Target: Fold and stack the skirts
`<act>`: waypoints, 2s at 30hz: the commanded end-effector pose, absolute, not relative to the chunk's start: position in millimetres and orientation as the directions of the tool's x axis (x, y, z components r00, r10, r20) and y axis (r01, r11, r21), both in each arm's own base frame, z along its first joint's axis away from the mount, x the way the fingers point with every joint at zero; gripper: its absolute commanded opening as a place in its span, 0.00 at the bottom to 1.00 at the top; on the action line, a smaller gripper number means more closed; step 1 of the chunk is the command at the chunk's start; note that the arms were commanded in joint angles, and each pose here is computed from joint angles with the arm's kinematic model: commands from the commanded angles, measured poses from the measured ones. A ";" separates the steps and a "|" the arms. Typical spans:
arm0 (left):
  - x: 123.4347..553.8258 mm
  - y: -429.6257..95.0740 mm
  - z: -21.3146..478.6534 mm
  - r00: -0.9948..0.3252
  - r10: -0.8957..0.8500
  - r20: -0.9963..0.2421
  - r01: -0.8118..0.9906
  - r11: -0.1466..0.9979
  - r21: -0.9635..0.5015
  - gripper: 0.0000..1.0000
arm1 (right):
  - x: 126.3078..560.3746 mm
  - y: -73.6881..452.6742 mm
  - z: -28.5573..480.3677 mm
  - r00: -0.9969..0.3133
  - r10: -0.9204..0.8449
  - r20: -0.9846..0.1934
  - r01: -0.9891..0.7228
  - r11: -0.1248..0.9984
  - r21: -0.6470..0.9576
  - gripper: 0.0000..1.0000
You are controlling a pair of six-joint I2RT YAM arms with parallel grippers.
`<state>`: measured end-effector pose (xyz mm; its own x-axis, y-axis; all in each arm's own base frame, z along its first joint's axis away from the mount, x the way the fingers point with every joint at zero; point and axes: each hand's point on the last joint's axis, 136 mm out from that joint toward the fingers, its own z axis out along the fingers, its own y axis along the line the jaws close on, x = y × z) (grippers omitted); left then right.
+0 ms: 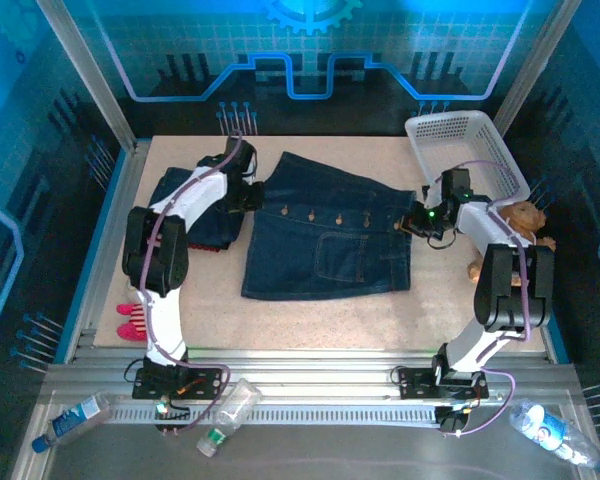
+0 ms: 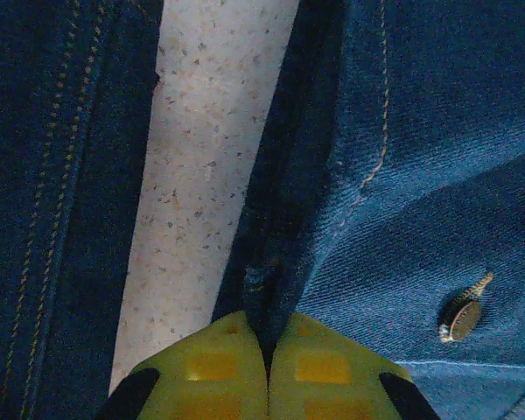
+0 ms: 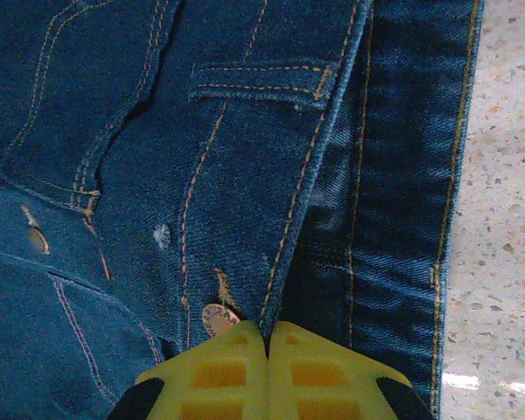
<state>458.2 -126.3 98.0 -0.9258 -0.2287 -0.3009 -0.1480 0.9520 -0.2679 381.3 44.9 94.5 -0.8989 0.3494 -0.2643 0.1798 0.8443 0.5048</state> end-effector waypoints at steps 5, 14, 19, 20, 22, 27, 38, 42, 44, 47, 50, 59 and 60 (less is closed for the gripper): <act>455.7 -132.4 128.4 -0.909 -0.250 -0.334 -0.140 0.937 -0.321 0.00 | 372.6 30.7 98.5 -0.883 0.396 -0.252 0.233 0.836 0.496 0.00; 460.3 -155.9 61.3 -0.952 -0.238 -0.190 -0.157 0.918 -0.363 0.00 | 357.6 11.1 43.4 -0.877 0.459 -0.140 0.362 0.824 0.436 0.00; 457.9 -150.7 28.8 -0.963 -0.231 -0.142 -0.182 0.939 -0.293 0.02 | 354.1 7.2 29.0 -0.889 0.448 -0.091 0.381 0.837 0.392 0.00; 457.4 -148.4 27.6 -0.962 -0.232 -0.145 -0.185 0.942 -0.281 0.05 | 352.7 6.5 27.6 -0.892 0.444 -0.082 0.384 0.842 0.380 0.00; 457.5 -146.2 28.7 -0.962 -0.228 -0.152 -0.182 0.946 -0.270 0.10 | 351.4 3.7 28.1 -0.892 0.444 -0.082 0.389 0.847 0.363 0.00; 458.5 -142.2 37.6 -0.960 -0.220 -0.176 -0.173 0.952 -0.251 0.19 | 349.0 1.2 37.6 -0.888 0.448 -0.108 0.389 0.854 0.345 0.04; 424.7 -119.9 112.1 -0.879 -0.375 -0.293 -0.295 0.912 -0.285 0.99 | 355.0 24.1 115.9 -0.858 0.392 -0.331 0.316 0.912 0.262 0.43; 398.5 -144.0 123.0 -0.865 -0.424 -0.270 -0.307 0.871 -0.382 0.99 | 382.9 68.7 146.7 -0.852 0.328 -0.409 0.182 0.916 0.357 1.00; 386.5 -173.0 122.4 -0.881 -0.429 -0.200 -0.292 0.825 -0.484 0.99 | 403.8 98.5 154.3 -0.855 0.305 -0.419 0.111 0.897 0.428 1.00; 369.0 -213.9 117.5 -0.905 -0.419 -0.076 -0.292 0.740 -0.605 0.99 | 436.4 133.3 149.8 -0.864 0.286 -0.414 0.049 0.867 0.496 1.00; 351.9 -241.9 111.6 -0.918 -0.397 0.015 -0.309 0.688 -0.657 0.99 | 469.1 170.2 144.9 -0.878 0.259 -0.402 -0.018 0.822 0.569 1.00; 302.8 -241.7 65.7 -0.923 -0.353 0.150 -0.372 0.726 -0.578 0.99 | 536.9 241.9 108.4 -0.913 0.218 -0.346 -0.063 0.761 0.645 1.00; 298.8 -239.4 59.9 -0.923 -0.349 0.159 -0.376 0.736 -0.564 0.99 | 541.2 244.7 100.5 -0.916 0.222 -0.333 -0.050 0.762 0.645 1.00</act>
<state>315.1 -241.6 76.7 -0.9321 -0.3541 0.0761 -0.3283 0.7375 -0.5902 531.4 226.2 101.0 -0.9069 0.2132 -0.3635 -0.0534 0.7975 0.6009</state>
